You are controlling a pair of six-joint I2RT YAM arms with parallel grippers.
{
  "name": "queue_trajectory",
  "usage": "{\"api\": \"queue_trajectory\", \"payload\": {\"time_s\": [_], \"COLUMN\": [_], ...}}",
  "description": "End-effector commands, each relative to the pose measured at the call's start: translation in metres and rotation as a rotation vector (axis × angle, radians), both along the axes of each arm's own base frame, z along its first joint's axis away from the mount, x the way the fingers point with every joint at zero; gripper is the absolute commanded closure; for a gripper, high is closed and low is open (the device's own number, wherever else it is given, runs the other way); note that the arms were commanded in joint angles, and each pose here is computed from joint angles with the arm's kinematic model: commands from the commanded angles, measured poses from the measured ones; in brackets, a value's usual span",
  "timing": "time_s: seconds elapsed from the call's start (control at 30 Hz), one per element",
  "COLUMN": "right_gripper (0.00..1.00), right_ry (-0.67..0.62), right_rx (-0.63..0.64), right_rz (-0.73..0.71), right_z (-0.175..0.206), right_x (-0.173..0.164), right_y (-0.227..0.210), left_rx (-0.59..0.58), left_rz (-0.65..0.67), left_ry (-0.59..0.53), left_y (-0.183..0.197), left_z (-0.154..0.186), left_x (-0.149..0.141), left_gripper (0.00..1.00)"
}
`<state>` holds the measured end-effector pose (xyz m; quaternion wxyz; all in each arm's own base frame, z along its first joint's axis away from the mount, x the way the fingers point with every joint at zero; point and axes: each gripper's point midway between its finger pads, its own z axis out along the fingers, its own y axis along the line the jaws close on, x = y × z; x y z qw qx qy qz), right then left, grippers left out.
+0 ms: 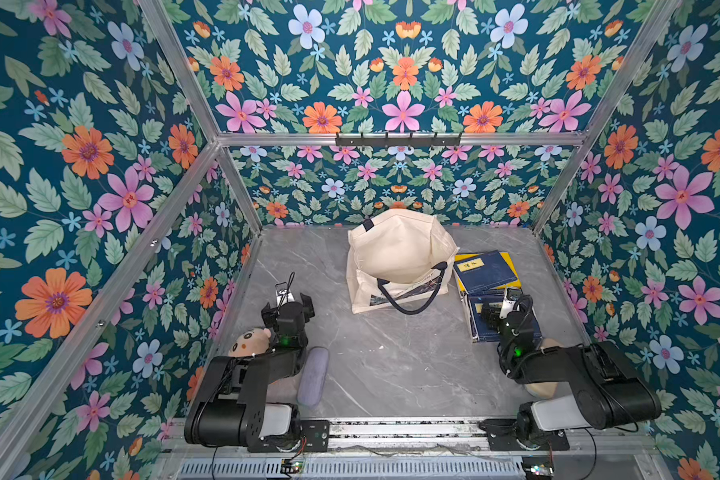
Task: Take out the books from the canvas bag
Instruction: Reset both arms
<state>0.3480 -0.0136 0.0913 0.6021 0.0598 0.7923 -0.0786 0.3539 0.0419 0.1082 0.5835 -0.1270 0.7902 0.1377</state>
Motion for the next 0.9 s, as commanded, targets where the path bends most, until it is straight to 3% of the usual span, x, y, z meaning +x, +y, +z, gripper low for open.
{"api": "queue_trajectory", "payload": {"time_s": [0.0,0.1,0.17,0.27,0.87], "right_gripper": [0.01,0.01,0.01,0.01,0.01], "right_ry": [-0.113,-0.029,-0.037,-0.023,-0.026], "right_rx": [-0.002,0.048,0.044,0.054,0.053], "right_rz": [0.021,-0.005,-0.004,-0.005,-0.003], "right_z": [0.024,0.017,0.018,0.016,0.016], "right_x": [0.014,0.02,0.023,0.022,0.023], "right_y": [0.001,-0.006,-0.007,-0.007,-0.006], "left_rx": [-0.05,-0.035,-0.042,-0.028,-0.015], "left_rz": [-0.09,-0.076,-0.074,-0.191,-0.195], "left_ry": [-0.118,-0.133,-0.146,-0.12,-0.109], "left_y": [-0.009,0.0,0.004,-0.014,-0.017], "left_z": [0.023,0.024,0.021,0.009,0.002], "left_x": [0.016,0.016,0.017,0.028,0.034], "left_gripper": [0.0,0.0,0.0,0.0,0.0]}}
